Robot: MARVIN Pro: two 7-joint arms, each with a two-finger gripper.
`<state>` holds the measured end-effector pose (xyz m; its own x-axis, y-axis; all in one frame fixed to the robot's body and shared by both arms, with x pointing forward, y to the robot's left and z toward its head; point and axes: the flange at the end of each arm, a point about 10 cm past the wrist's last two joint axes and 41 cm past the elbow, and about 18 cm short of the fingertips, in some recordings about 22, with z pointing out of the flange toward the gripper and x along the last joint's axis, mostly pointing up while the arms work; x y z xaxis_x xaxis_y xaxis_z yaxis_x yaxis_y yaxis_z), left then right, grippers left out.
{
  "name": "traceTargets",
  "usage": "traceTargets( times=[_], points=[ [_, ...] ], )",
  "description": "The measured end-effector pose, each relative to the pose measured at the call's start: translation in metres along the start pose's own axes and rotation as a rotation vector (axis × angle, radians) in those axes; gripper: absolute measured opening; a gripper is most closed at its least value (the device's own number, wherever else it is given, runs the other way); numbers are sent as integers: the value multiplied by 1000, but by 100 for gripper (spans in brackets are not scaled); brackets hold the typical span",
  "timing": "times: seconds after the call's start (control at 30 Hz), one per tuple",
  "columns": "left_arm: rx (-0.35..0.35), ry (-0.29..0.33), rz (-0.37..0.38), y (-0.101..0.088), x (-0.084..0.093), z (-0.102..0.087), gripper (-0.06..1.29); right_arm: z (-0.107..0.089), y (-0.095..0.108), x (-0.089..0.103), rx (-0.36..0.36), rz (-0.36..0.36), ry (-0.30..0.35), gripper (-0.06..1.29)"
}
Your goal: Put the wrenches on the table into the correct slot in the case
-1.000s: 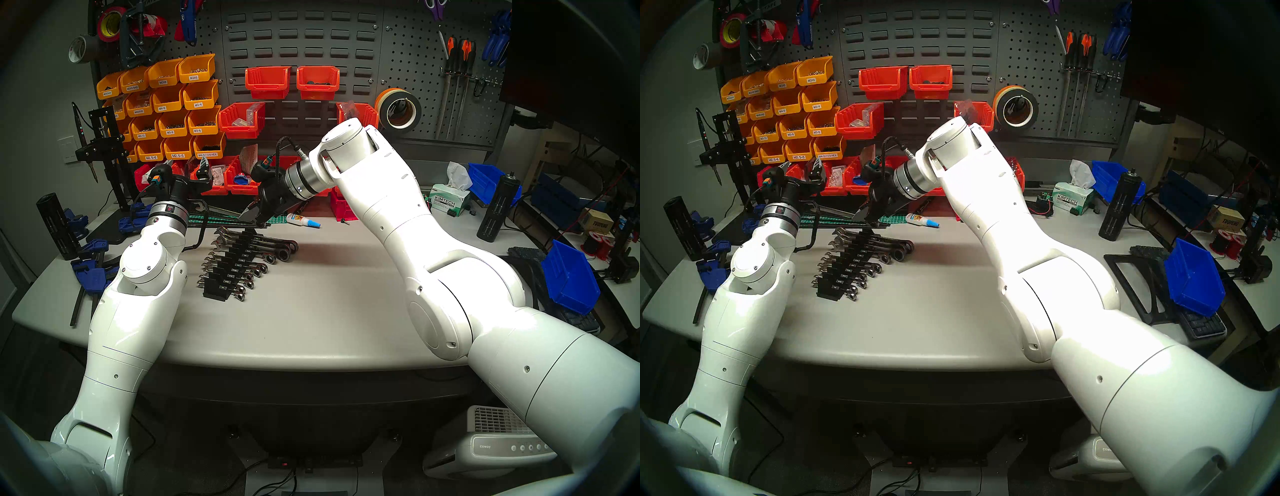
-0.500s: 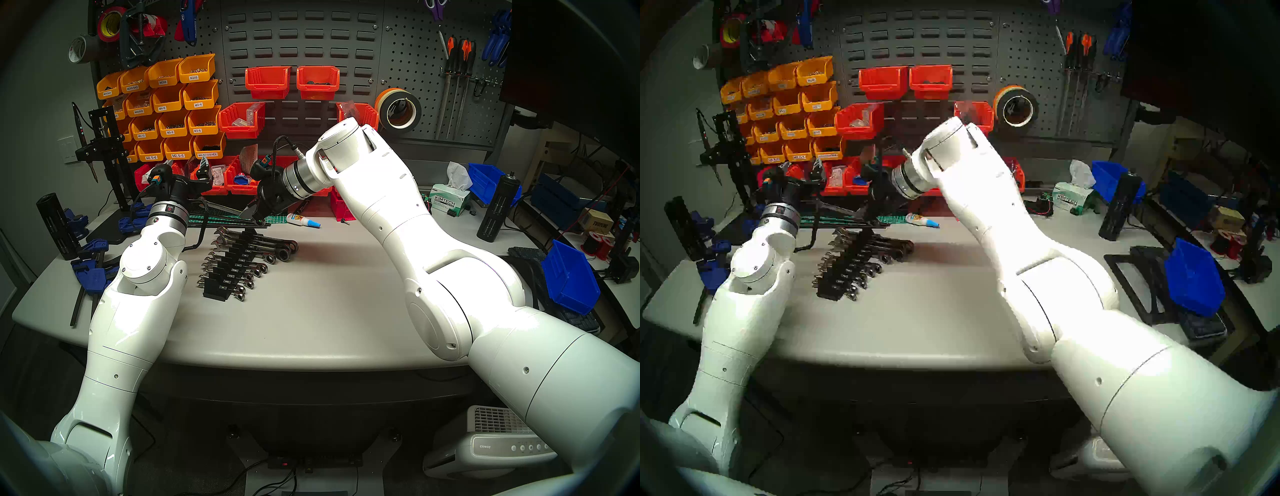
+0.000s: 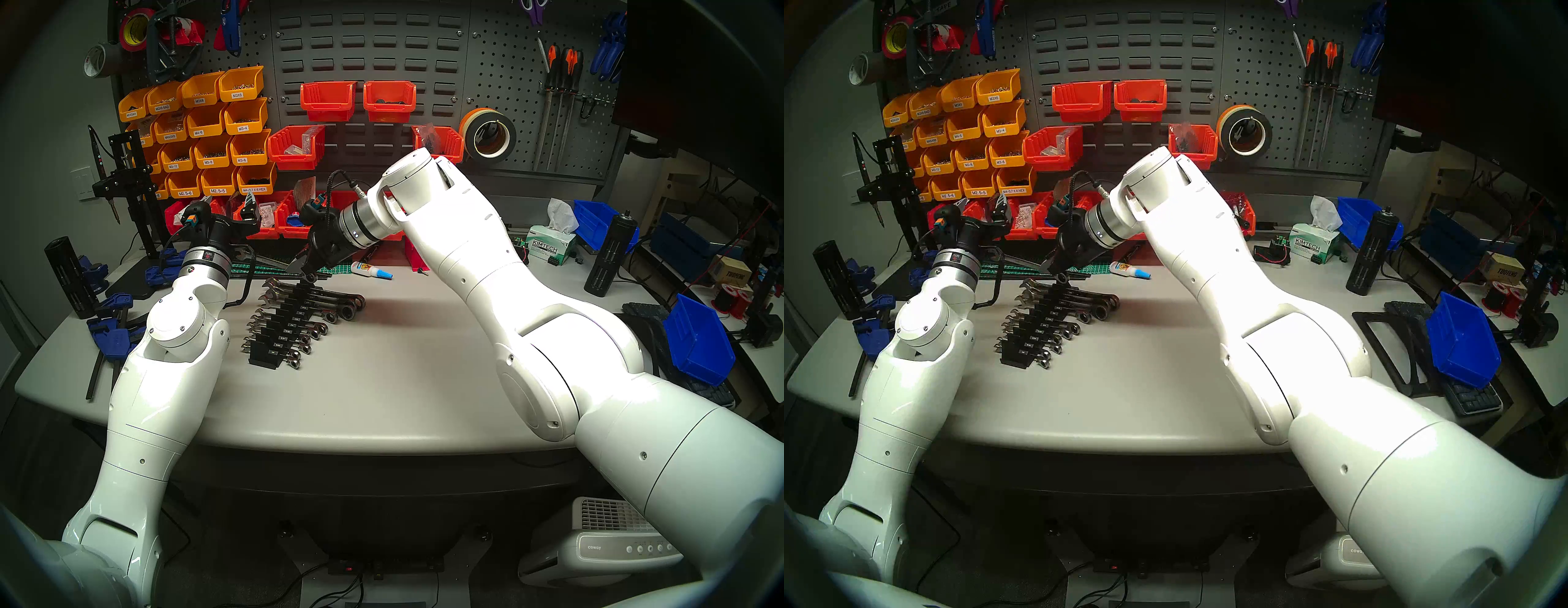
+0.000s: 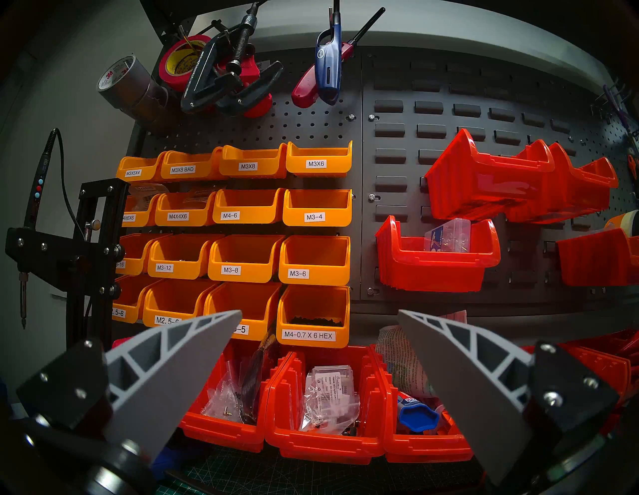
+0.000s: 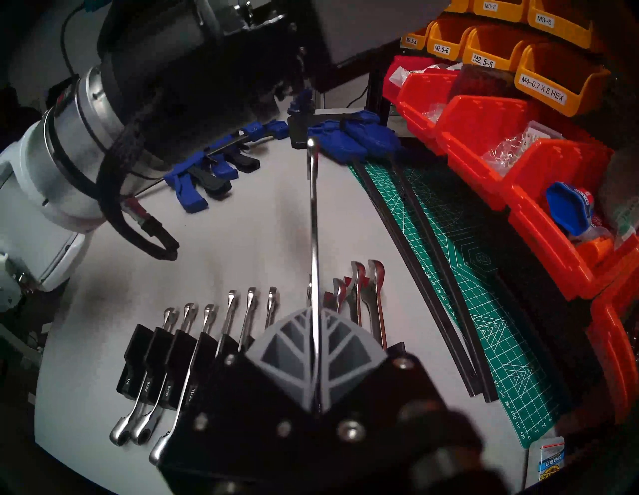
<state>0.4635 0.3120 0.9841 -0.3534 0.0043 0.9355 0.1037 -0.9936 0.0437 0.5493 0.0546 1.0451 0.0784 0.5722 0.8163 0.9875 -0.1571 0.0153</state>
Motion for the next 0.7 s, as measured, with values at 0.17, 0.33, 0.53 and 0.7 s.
traceTargets(
  times=[0.17,0.33,0.53,0.7],
  points=[
    [0,0,0,0,0,0,124,-2,1,0,2,7,7,-4],
    [0,0,0,0,0,0,124,-3,2,0,3,16,9,-4],
    [0,0,0,0,0,0,124,-3,2,-1,7,19,7,-4],
    [0,0,0,0,0,0,124,-3,2,-1,12,18,6,-4]
  ],
)
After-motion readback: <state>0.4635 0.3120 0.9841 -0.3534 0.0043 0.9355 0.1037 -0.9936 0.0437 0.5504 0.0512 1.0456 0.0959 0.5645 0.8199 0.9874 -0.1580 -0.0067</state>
